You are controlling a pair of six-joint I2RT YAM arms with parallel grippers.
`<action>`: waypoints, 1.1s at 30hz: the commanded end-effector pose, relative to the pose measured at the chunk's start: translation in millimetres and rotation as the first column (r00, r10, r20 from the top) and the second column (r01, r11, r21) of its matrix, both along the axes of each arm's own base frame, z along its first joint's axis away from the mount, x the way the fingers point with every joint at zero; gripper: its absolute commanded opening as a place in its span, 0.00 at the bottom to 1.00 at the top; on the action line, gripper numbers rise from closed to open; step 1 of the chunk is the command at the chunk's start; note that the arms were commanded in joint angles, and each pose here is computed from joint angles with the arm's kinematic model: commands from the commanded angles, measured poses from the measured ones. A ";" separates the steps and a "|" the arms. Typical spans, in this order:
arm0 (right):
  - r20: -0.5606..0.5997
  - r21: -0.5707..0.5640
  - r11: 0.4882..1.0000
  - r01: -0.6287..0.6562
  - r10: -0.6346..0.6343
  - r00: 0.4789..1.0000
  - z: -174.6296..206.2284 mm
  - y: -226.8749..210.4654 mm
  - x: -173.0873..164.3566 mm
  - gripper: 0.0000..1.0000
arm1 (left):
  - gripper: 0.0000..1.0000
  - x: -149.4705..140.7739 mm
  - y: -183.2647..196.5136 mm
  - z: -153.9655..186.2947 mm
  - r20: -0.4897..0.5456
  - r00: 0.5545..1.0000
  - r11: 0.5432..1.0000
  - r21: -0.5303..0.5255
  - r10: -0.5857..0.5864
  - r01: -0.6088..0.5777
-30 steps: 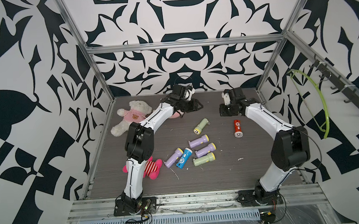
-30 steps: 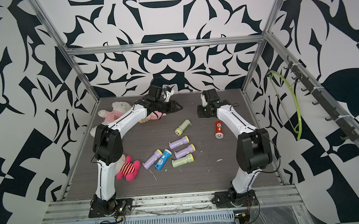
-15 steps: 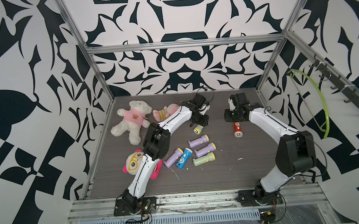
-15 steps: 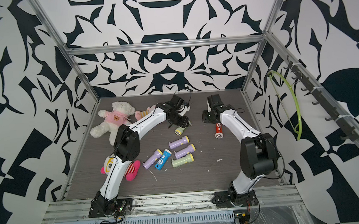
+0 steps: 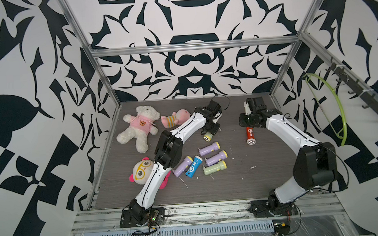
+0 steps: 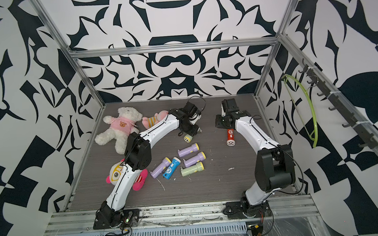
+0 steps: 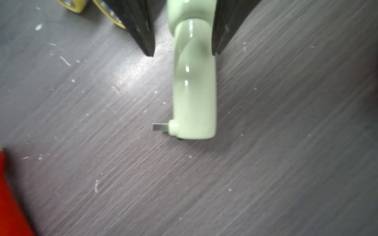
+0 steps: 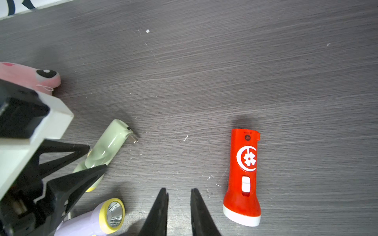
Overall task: Close the plug at the bottom of the flashlight
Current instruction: Pick up the flashlight from the center of the board.
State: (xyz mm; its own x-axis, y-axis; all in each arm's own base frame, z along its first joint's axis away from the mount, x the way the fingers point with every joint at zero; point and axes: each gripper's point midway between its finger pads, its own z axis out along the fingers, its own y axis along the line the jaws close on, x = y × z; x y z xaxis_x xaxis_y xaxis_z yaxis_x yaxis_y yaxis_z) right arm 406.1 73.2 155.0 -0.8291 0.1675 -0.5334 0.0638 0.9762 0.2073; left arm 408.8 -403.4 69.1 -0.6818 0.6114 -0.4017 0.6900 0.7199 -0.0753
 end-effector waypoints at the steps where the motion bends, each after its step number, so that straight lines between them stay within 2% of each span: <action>1: 0.034 0.024 1.000 0.007 -0.008 0.999 9.6 1.0 4.1 0.25 | 0.51 5.1 4.8 -5.6 0.023 1.000 0.999 0.045 -0.016 0.015; 13: 0.029 0.015 1.000 0.014 -0.015 0.999 9.1 -1.5 3.1 0.32 | 0.52 8.5 -3.8 -23.2 0.016 1.000 0.998 0.049 -0.027 0.026; 24: 0.019 0.019 1.000 0.015 -0.015 1.000 5.0 -1.3 2.4 0.32 | 0.48 5.5 -7.1 -36.8 -0.006 1.000 0.998 0.046 -0.030 0.030; 27: 0.022 0.020 1.000 0.016 -0.017 1.000 5.8 -1.5 2.0 0.32 | 0.30 2.9 -7.5 -38.4 -0.016 0.999 0.998 0.045 -0.031 0.032; 31: 0.026 0.024 1.000 0.016 -0.017 1.000 7.3 -1.0 2.0 0.30 | 0.15 1.2 -7.5 -30.9 -0.001 0.999 0.999 0.029 -0.033 0.033; 33: 0.029 0.030 0.999 0.015 -0.016 0.999 9.0 -0.3 1.9 0.29 | 0.01 1.5 -7.0 -21.7 0.020 0.999 0.999 0.019 -0.041 0.040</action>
State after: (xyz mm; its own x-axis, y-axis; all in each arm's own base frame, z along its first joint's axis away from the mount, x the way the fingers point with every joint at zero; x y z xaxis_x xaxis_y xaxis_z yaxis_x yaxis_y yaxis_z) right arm 406.2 72.5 155.0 -0.8285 0.1822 -0.5295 0.0747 0.9731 0.2180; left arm 416.1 -410.9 43.2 -0.6610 0.6354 -0.3992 0.7060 0.7069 -0.0438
